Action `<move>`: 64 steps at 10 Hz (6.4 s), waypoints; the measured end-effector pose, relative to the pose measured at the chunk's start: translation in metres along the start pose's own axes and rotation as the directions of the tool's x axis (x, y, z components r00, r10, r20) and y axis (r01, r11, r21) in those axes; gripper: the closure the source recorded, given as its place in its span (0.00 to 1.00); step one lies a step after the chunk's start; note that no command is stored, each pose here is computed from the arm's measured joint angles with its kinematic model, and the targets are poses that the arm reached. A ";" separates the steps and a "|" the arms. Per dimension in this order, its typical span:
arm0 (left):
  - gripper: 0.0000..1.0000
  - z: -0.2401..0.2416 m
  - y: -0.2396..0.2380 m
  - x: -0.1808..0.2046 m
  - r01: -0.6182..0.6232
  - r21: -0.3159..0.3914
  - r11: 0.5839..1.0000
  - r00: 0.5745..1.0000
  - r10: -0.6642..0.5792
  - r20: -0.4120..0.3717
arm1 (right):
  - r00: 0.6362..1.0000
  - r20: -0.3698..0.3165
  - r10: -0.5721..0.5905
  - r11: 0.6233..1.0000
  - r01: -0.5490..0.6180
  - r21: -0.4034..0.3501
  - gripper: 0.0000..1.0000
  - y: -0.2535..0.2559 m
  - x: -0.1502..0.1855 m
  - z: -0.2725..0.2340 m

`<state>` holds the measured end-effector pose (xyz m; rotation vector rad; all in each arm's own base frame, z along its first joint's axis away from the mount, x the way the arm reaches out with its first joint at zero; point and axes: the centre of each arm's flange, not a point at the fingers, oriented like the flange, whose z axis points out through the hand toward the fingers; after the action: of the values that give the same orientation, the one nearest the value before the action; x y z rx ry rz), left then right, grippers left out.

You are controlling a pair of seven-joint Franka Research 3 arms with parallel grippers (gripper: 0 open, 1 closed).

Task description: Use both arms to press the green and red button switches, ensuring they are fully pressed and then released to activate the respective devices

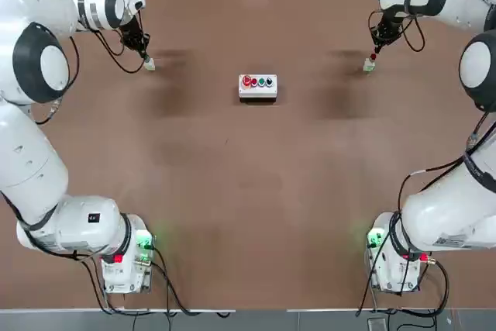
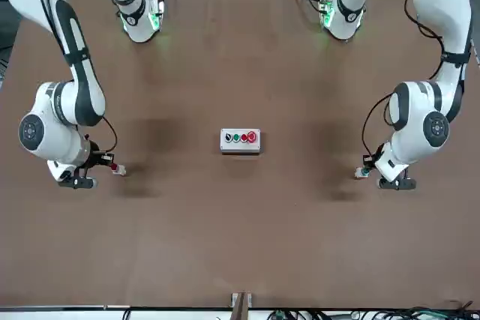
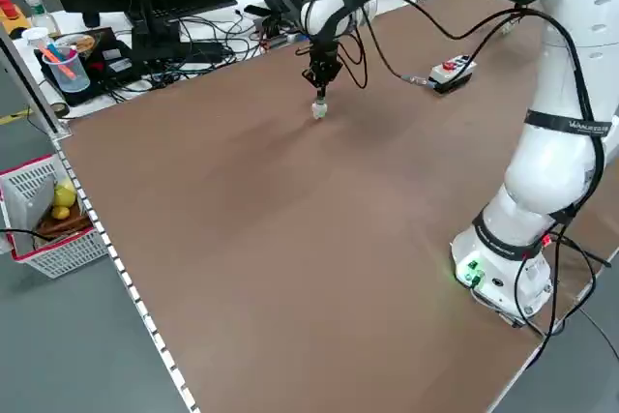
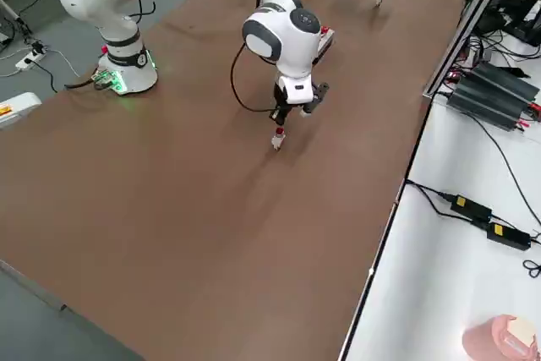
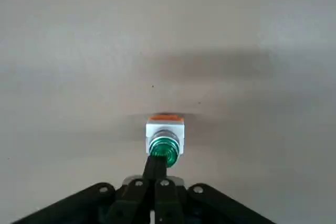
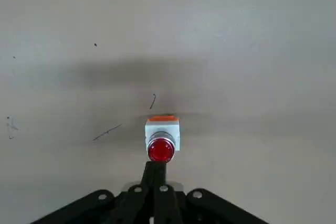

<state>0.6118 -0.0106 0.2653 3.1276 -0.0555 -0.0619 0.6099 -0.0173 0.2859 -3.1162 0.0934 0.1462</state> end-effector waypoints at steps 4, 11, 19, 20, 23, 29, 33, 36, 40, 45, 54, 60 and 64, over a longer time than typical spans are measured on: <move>0.99 0.002 0.000 0.000 0.001 0.000 1.000 1.000 -0.001 -0.008 | 1.000 -0.006 -0.003 1.000 0.003 0.000 0.98 0.000 0.000 0.006; 0.99 0.009 -0.001 0.002 0.001 0.000 1.000 0.999 -0.001 -0.037 | 1.000 -0.009 -0.001 1.000 0.001 0.001 0.98 0.001 0.002 0.027; 0.99 0.010 0.000 0.002 0.000 0.001 1.000 0.998 0.000 -0.067 | 1.000 -0.029 -0.001 1.000 0.001 0.001 0.98 0.001 0.004 0.030; 0.99 0.010 0.000 0.002 0.000 0.001 1.000 0.998 0.000 -0.067 | 1.000 -0.031 -0.001 1.000 0.001 0.001 0.98 0.001 0.003 0.031; 0.99 0.010 0.000 0.001 0.000 0.001 1.000 0.998 0.000 -0.058 | 1.000 -0.031 -0.001 1.000 0.001 0.001 0.98 0.001 0.003 0.031; 0.99 0.008 0.000 -0.001 0.000 0.001 1.000 0.999 0.000 -0.043 | 1.000 -0.017 0.000 1.000 0.001 0.001 0.98 0.001 0.002 0.031; 0.99 0.004 0.000 -0.004 -0.001 0.000 1.000 1.000 0.001 -0.016 | 1.000 0.001 0.000 1.000 0.000 0.001 0.98 0.002 0.001 0.030; 0.99 -0.007 0.000 -0.001 -0.001 0.000 1.000 1.000 0.001 0.009 | 1.000 0.006 0.000 1.000 0.000 0.001 0.98 0.002 0.001 0.029; 0.93 -0.056 0.000 0.004 0.002 0.003 1.000 0.999 -0.002 -0.050 | 0.999 0.039 0.001 1.000 -0.001 0.001 0.98 0.001 0.001 0.025; 0.34 -0.186 -0.003 0.009 0.012 0.006 1.000 0.999 -0.012 -0.050 | 0.998 0.057 0.002 1.000 -0.002 0.001 0.98 0.001 0.006 0.013; 0.00 -0.314 -0.008 0.005 0.040 0.007 0.999 0.995 -0.039 -0.092 | 1.000 0.019 -0.012 1.000 0.012 0.006 0.26 -0.008 0.042 -0.131; 0.00 -0.339 -0.017 -0.008 0.056 0.005 0.998 0.992 -0.055 -0.116 | 0.999 -0.046 -0.002 1.000 0.002 -0.001 0.00 0.005 0.019 -0.222; 0.00 -0.343 -0.021 -0.011 0.063 0.004 0.998 0.991 -0.062 -0.120 | 1.000 -0.027 0.005 1.000 -0.005 -0.003 0.00 0.009 -0.047 -0.301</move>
<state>0.6154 0.0154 0.6078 3.1332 0.0433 0.1260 0.5909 -0.0306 0.5895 -3.1213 0.1018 0.1038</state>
